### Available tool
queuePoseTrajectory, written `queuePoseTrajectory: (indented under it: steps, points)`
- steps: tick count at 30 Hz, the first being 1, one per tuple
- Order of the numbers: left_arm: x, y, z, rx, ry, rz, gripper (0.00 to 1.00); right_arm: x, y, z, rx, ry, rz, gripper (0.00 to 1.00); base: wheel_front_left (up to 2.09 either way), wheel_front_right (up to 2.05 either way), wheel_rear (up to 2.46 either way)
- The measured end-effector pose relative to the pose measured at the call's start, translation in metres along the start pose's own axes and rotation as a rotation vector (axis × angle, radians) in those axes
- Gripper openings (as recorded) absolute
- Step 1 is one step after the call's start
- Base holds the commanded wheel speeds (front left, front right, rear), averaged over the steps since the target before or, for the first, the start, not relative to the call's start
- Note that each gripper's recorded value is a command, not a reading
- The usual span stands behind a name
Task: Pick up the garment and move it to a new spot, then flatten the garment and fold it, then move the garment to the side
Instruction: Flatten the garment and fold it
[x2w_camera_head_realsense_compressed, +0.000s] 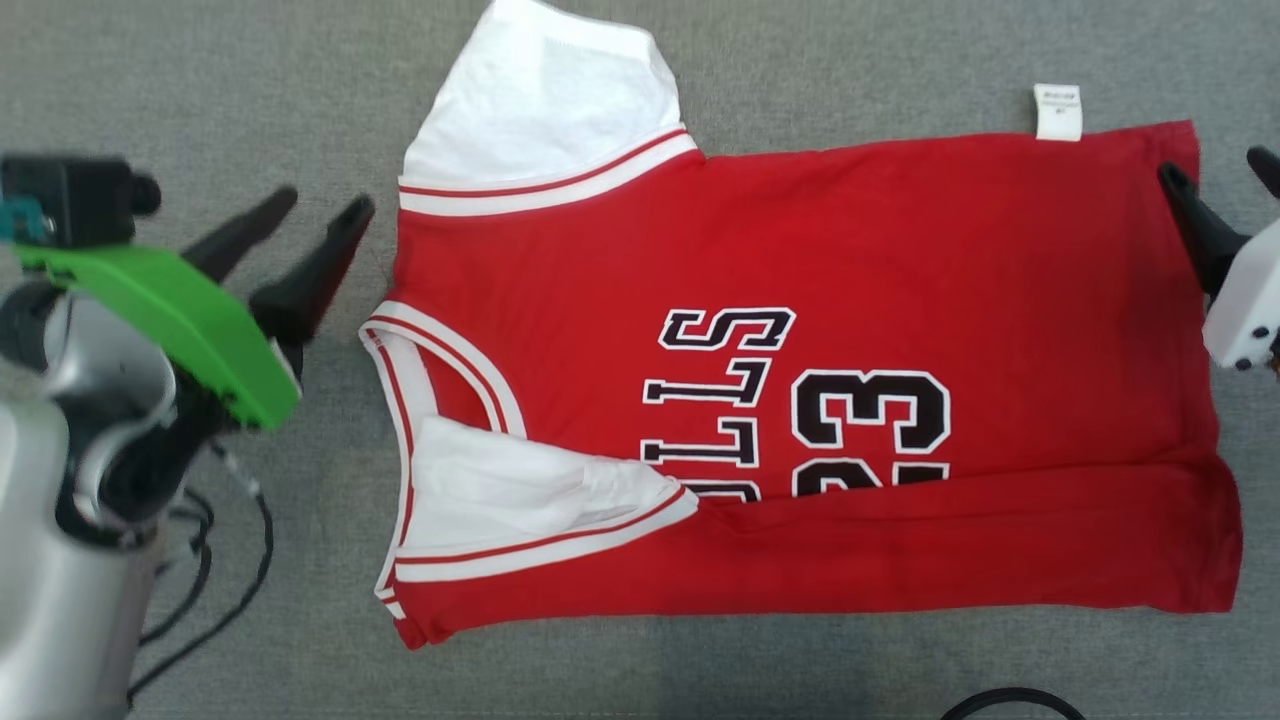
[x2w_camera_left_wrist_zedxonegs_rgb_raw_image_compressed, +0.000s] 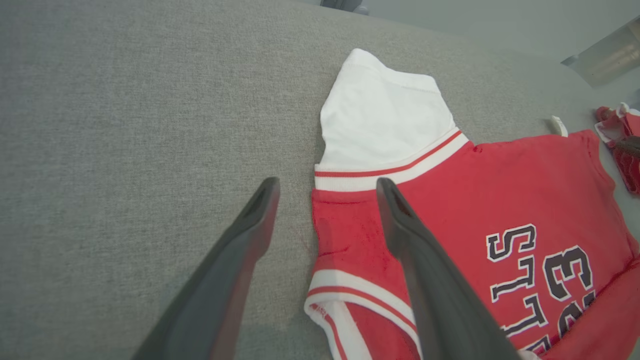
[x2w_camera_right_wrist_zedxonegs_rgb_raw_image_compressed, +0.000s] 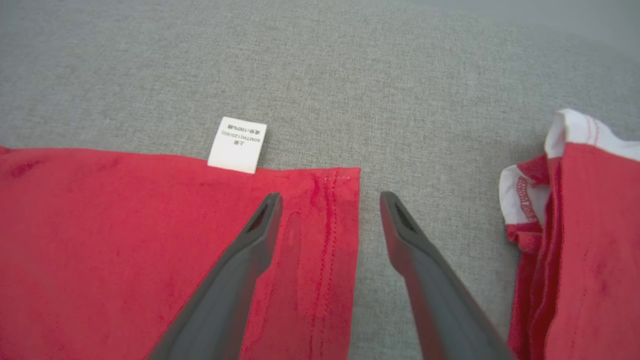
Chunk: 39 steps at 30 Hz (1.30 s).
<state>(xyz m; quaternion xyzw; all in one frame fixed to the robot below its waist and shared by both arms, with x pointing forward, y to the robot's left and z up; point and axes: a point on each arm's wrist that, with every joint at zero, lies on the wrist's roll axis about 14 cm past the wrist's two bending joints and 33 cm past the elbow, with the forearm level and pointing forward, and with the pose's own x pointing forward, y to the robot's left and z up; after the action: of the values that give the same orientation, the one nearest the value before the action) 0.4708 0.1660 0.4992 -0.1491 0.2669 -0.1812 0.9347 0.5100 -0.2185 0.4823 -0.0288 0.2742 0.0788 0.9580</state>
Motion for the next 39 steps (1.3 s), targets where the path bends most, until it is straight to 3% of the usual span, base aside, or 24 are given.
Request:
queuePoseTrajectory:
  steps: [9,29,31,32,33,34,35,36,39]
  points:
    - [0.079,0.006,0.009,-0.097,0.173,-0.075,1.0,0.066,0.018,-0.027,-0.011,0.078,0.043,1.0,0.0,0.0,0.0]
    - [0.148,0.006,-0.001,-0.04,0.268,-0.105,1.0,0.077,0.015,-0.035,-0.049,0.088,0.06,1.0,0.0,0.0,0.0]
    - [0.151,0.0,-0.002,-0.039,0.271,-0.12,1.0,0.077,0.015,-0.035,-0.042,0.087,0.064,0.85,0.0,0.0,0.0]
    - [0.151,-0.003,-0.003,-0.045,0.269,-0.129,1.0,0.077,0.016,-0.034,-0.037,0.085,0.066,0.31,0.0,0.0,0.0]
    - [0.152,-0.006,-0.004,-0.055,0.273,-0.138,1.0,0.077,0.016,-0.034,-0.038,0.085,0.068,0.1,0.0,0.0,0.0]
    - [0.151,-0.009,-0.004,-0.06,0.278,-0.145,1.0,0.077,0.017,-0.034,-0.037,0.086,0.071,0.0,0.0,0.0,0.0]
    - [0.15,-0.011,-0.004,-0.067,0.279,-0.152,0.33,0.077,0.018,-0.034,-0.037,0.086,0.073,0.0,0.0,0.0,0.0]
    - [0.15,-0.012,-0.004,-0.072,0.279,-0.154,0.0,0.076,0.018,-0.035,-0.038,0.09,0.074,0.0,0.0,0.0,0.0]
    - [0.146,-0.021,-0.005,-0.077,0.28,-0.179,0.0,0.074,0.02,-0.032,-0.029,0.083,0.078,0.0,0.0,0.0,0.0]
